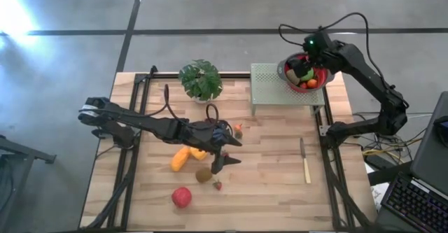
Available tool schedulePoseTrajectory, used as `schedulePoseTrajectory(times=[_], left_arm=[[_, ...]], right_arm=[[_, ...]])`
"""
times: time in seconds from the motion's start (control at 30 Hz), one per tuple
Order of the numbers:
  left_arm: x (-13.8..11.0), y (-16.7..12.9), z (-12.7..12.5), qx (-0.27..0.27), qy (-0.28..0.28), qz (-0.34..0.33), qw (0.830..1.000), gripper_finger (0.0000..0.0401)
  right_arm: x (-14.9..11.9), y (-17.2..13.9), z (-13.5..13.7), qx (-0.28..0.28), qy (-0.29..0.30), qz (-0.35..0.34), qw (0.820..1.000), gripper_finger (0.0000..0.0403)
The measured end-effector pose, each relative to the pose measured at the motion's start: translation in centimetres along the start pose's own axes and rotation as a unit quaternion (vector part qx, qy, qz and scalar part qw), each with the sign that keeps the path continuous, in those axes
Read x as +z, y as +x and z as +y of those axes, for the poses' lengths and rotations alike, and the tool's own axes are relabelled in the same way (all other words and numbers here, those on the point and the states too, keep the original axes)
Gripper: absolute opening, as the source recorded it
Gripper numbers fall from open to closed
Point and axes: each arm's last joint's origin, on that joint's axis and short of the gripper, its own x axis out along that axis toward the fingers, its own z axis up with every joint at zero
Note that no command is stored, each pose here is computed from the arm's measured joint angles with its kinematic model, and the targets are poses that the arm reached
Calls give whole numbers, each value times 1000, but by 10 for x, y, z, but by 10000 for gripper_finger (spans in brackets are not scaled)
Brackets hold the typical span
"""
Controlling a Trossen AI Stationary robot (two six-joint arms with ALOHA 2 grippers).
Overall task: Pick & Place Fruit
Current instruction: Put the red strawberry into the red strainer bowl on the shelf
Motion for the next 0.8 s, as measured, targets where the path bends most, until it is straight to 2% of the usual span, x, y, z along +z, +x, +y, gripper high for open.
schedulePoseTrajectory(times=[0.33,0.63,0.8], left_arm=[[-5,0,2,8,7,27,1000,314],[-20,-2,3,25,13,101,994,314],[-31,-4,-7,18,35,145,989,314]], right_arm=[[-7,-30,18,90,-24,-41,995,251],[-24,-59,61,171,-98,-70,978,220],[-34,-73,80,206,-132,-81,966,210]])
